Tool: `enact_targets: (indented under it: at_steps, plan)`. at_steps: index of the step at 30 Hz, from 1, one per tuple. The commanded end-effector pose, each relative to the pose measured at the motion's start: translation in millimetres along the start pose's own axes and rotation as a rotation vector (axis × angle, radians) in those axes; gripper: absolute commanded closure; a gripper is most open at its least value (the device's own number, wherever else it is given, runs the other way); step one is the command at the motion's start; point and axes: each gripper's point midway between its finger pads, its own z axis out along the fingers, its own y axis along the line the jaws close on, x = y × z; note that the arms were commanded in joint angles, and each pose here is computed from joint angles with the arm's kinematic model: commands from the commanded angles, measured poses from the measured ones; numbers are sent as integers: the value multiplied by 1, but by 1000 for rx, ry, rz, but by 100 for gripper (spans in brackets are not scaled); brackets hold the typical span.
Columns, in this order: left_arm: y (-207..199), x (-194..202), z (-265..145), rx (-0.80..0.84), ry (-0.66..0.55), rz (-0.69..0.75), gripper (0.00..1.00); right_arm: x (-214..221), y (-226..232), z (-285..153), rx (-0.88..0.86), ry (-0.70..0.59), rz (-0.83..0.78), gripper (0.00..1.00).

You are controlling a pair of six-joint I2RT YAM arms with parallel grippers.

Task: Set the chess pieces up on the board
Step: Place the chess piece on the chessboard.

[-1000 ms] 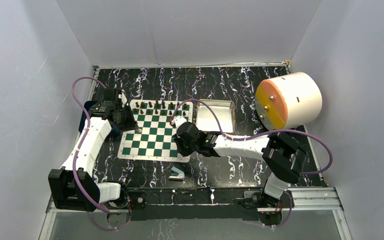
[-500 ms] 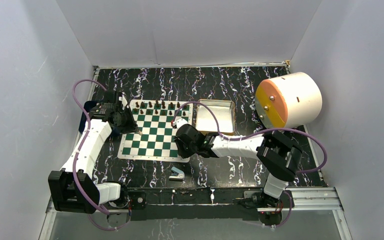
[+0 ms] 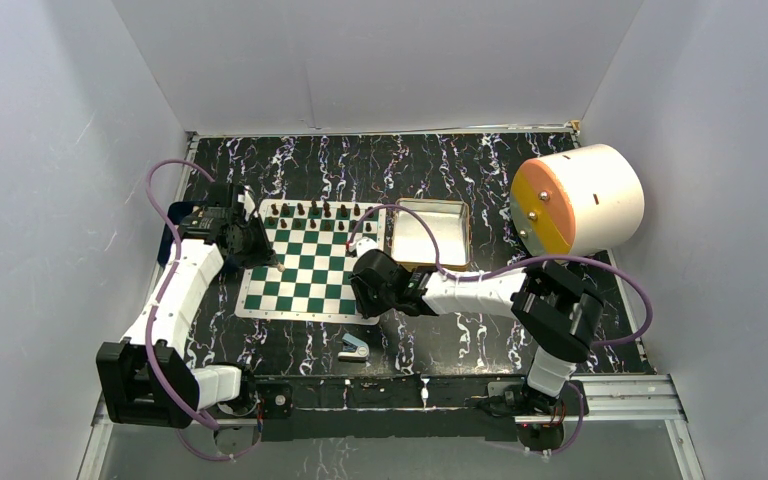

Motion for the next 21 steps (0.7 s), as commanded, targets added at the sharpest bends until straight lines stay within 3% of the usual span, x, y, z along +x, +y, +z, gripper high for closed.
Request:
enact_targets:
  at_steps: [1, 13, 17, 21]
  plan:
    - [-3, 1, -11, 30, -20, 25, 99, -9, 0, -4, 13, -20, 25, 63]
    - [-15, 5, -15, 44, -20, 70, 98, -50, 14, -52, -7, -103, 74, 31]
    - [-22, 9, -14, 39, -25, 92, 98, -73, 20, -86, -41, -198, 111, 4]
    - [-35, 16, -11, 44, -30, 112, 99, -91, 13, -125, -22, -291, 160, 1]
